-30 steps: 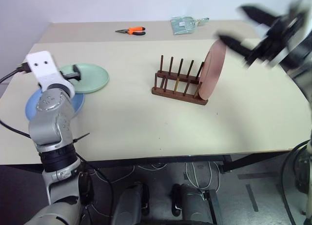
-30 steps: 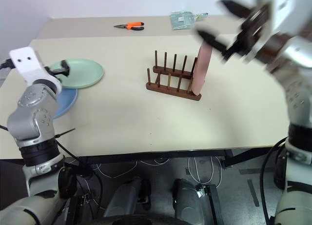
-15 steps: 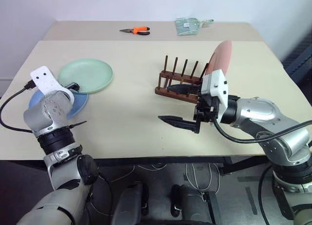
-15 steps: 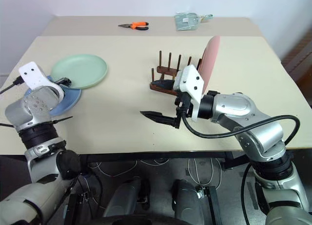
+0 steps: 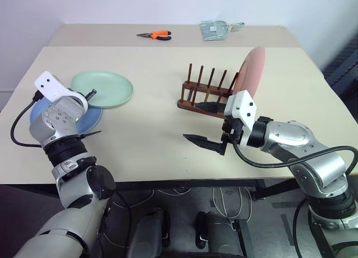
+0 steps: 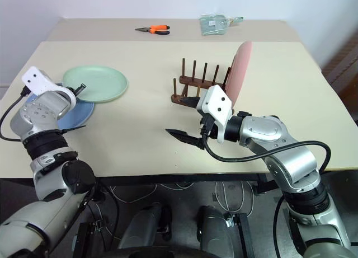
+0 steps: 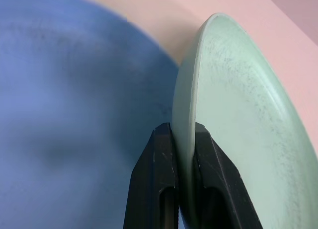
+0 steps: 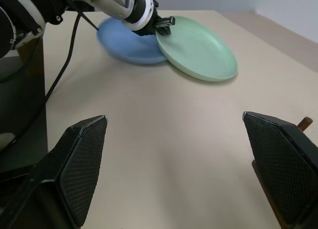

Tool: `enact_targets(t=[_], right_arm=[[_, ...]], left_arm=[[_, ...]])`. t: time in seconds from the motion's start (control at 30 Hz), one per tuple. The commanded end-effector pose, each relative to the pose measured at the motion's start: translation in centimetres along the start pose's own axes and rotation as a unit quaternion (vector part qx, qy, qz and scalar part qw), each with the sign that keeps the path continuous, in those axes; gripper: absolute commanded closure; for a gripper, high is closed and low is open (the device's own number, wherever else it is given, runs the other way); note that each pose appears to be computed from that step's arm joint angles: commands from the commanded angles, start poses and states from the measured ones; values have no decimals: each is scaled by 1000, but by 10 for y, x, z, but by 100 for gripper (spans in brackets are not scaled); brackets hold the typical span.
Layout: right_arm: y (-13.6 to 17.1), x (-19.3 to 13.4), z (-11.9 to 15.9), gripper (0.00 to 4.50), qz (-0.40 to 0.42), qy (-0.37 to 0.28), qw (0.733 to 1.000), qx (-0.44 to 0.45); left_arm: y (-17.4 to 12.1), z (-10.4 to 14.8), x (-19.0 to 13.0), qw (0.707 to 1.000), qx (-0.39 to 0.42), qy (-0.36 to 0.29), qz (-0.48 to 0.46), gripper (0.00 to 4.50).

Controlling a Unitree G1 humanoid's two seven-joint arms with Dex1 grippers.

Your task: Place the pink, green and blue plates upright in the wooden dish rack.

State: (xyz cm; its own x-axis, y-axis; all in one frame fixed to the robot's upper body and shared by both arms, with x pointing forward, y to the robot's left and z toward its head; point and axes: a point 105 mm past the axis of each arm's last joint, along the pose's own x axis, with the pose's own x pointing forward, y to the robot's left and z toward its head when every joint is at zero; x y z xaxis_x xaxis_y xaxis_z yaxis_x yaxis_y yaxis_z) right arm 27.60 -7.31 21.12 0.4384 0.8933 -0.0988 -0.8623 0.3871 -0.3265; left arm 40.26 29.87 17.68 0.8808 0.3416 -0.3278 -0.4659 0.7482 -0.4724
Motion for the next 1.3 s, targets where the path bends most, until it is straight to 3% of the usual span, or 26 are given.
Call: enact_targets(t=[0.03, 0.17, 0.33, 0.67, 0.77, 1.0, 1.03, 1.07, 1.23, 1.3], right_arm=[[-4, 2, 10, 0, -4, -18, 1000, -25], [-12, 7, 23, 0, 2, -31, 999, -38], [-16, 37, 33, 0, -2, -21, 985, -170], [-45, 89, 13, 0, -69, 21, 948, -310], [-55, 93, 12, 92, -93, 23, 940, -329], [-61, 88, 15, 432, -121, 18, 929, -348], [-61, 87, 16, 442, -122, 16, 929, -350], [-60, 86, 18, 449, -124, 12, 927, -354], [-64, 73, 38, 450, -150, -24, 925, -348], [-71, 60, 54, 450, -176, -56, 937, -298]], left_arm=[[-18, 22, -15, 997, 26, -58, -44, 446], [-71, 37, -51, 972, 100, -127, -172, 446], [-141, 19, -105, 920, 185, -140, -316, 446], [-184, 4, -150, 903, 161, -98, -386, 446], [-184, 3, -153, 907, 152, -90, -383, 450], [-177, 3, -151, 911, 161, -85, -369, 450], [-177, 5, -151, 911, 154, -89, -371, 450], [-177, 11, -150, 914, 136, -98, -370, 414], [-154, 68, -136, 933, 52, -198, -294, 192], [-130, 90, -123, 942, 42, -235, -234, 192]])
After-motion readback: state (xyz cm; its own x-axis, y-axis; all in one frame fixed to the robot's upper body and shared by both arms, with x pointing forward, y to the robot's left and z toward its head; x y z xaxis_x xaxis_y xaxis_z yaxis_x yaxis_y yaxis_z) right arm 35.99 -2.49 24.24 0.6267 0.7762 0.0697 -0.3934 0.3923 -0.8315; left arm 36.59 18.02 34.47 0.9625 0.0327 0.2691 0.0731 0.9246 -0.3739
